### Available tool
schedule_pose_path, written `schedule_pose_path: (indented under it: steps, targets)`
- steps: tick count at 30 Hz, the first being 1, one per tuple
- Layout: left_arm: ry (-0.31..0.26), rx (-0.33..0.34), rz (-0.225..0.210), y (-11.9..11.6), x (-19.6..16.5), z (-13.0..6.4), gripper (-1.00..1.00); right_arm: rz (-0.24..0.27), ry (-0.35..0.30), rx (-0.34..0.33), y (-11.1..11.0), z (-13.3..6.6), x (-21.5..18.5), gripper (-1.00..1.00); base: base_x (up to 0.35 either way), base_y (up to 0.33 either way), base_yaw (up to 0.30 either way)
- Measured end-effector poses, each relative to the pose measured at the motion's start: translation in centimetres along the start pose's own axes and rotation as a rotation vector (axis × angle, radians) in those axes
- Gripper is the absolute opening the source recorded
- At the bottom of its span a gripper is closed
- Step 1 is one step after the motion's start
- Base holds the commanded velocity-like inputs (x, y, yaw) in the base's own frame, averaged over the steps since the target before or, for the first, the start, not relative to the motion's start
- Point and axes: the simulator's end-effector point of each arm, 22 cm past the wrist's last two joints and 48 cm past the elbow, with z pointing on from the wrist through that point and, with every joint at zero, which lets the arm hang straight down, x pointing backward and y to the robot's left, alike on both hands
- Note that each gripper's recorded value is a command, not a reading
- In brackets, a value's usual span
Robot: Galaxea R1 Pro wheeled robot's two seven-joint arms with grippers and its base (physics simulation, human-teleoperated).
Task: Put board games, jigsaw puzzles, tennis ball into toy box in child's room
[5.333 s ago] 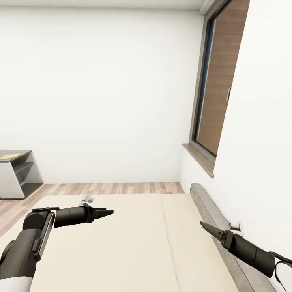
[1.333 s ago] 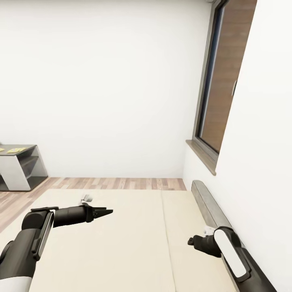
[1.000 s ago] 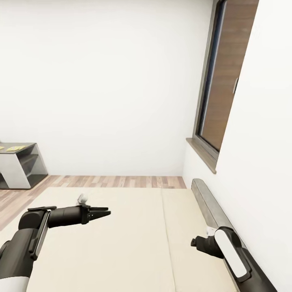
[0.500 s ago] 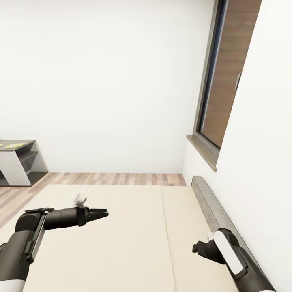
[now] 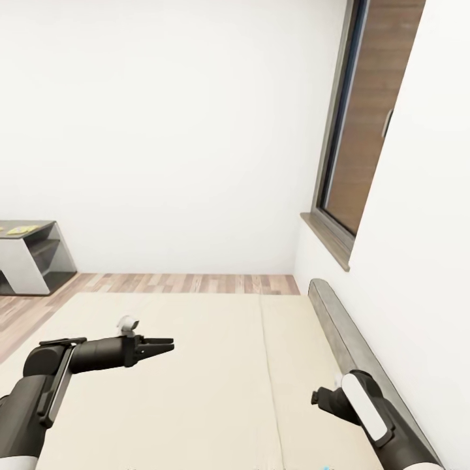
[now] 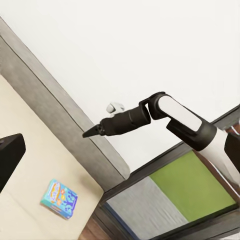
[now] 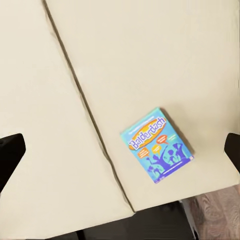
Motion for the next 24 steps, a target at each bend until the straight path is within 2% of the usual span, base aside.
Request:
schedule_pose_path:
  steps: [4, 8, 15, 24]
  targets:
    - [-0.001, -0.004, -0.006, 0.3, 0.1, -0.1, 1.00, 0.015, -0.017, 0.026, -0.8, 0.8, -0.1, 1.00, 0.000, 0.000, 0.000]
    - [0.000, -0.005, -0.013, 0.6, 0.2, -0.1, 1.00, 0.009, -0.027, 0.054, -1.5, 1.3, -0.1, 1.00, 0.000, 0.000, 0.000]
    - [0.004, -0.006, -0.024, 1.0, 0.5, 0.1, 1.00, 0.014, -0.048, 0.074, -1.9, 1.9, -0.2, 1.00, 0.000, 0.000, 0.000]
    - [0.008, -0.007, -0.037, 1.6, 0.8, 0.2, 1.00, 0.017, -0.030, 0.111, -2.7, 3.4, 1.0, 1.00, 0.000, 0.000, 0.000]
